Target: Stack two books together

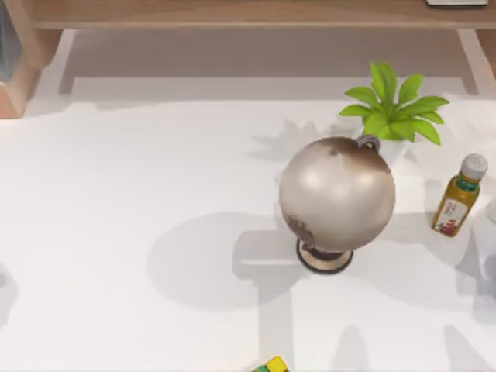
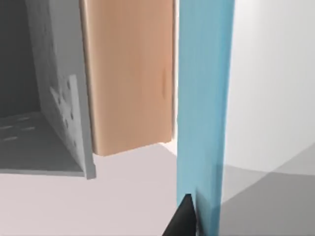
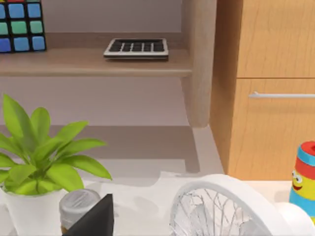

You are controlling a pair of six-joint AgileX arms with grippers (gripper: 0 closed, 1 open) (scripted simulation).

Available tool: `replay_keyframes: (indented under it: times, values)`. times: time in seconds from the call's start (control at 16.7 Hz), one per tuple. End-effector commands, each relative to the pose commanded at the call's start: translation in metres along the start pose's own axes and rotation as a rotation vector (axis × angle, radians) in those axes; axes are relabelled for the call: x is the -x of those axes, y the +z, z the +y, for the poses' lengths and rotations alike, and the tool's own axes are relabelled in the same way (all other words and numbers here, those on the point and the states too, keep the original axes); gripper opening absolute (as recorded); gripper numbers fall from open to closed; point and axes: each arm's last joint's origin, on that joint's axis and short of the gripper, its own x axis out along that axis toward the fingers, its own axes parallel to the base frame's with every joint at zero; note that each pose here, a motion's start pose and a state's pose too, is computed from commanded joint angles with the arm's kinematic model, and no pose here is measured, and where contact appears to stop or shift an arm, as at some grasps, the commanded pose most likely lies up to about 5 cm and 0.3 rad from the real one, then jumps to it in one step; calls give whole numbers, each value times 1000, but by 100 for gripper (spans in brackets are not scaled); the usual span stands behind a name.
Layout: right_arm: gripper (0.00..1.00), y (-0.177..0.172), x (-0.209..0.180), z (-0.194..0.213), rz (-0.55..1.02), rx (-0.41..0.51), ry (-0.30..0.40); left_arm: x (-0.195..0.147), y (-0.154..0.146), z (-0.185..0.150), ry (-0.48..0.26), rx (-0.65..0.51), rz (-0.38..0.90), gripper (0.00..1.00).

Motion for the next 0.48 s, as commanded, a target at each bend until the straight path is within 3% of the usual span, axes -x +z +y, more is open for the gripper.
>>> replay_keyframes:
  times: [0.24,0.48]
  values:
    - [100,0,0,0,0,0,0,-2,0,0,-1,1,-2,0]
    - [100,0,0,0,0,0,0,-2,0,0,-1,1,-2,30]
